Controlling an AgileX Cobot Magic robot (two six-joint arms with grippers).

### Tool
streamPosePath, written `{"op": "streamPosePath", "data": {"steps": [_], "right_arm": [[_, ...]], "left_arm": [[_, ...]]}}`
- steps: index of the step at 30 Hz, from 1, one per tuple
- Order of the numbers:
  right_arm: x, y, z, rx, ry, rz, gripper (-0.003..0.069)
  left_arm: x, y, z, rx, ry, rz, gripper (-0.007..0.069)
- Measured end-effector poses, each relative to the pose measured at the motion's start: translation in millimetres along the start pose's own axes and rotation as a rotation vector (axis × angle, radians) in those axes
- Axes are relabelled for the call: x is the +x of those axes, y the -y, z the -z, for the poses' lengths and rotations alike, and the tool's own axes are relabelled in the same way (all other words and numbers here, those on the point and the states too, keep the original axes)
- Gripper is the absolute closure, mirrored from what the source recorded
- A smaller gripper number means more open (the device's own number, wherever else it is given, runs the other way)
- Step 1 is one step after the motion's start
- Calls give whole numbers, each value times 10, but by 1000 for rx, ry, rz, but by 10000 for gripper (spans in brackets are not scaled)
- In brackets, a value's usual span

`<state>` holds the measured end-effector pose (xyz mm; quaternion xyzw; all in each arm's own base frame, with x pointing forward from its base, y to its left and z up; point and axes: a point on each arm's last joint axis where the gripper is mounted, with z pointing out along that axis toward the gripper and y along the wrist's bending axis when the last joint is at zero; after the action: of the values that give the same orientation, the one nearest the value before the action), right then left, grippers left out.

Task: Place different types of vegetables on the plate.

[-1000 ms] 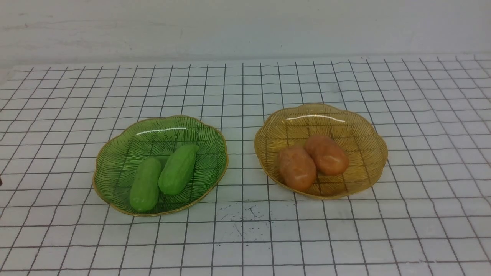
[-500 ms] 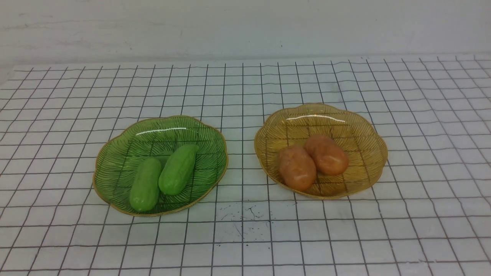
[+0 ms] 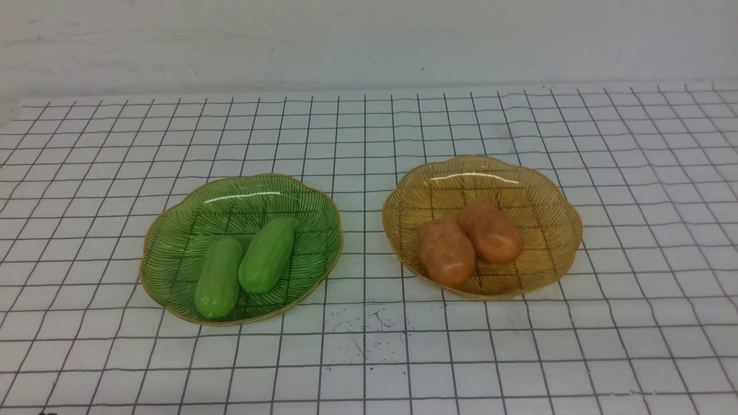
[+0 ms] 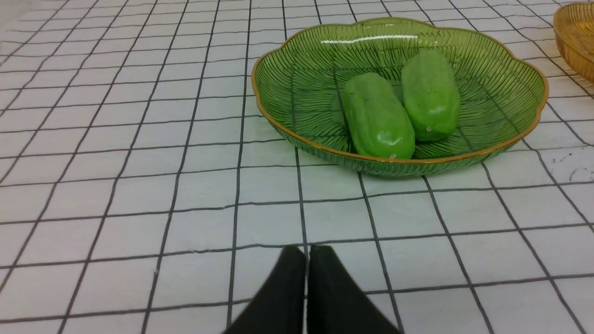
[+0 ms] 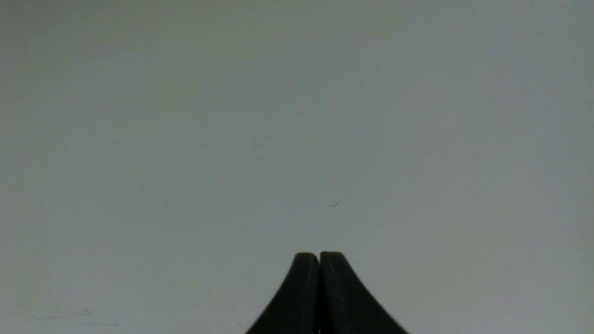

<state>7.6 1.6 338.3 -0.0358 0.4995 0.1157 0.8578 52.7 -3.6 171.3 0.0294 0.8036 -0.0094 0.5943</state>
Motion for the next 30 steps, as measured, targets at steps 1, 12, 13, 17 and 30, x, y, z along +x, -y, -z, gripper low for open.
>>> {"op": "streamPosePath", "data": {"steps": [1, 12, 13, 17, 30], "right_arm": [[0, 0, 0, 0, 0, 0, 674], [0, 0, 0, 0, 0, 1, 674], [0, 0, 0, 0, 0, 1, 674], [0, 0, 0, 0, 0, 1, 674], [11, 0, 0, 0, -5, 34, 674]], "left_arm": [[1, 0, 0, 0, -1, -4, 633], [4, 0, 0, 0, -4, -28, 633], [4, 0, 0, 0, -5, -28, 633], [4, 0, 0, 0, -5, -28, 633], [4, 0, 0, -1, -5, -29, 633]]}}
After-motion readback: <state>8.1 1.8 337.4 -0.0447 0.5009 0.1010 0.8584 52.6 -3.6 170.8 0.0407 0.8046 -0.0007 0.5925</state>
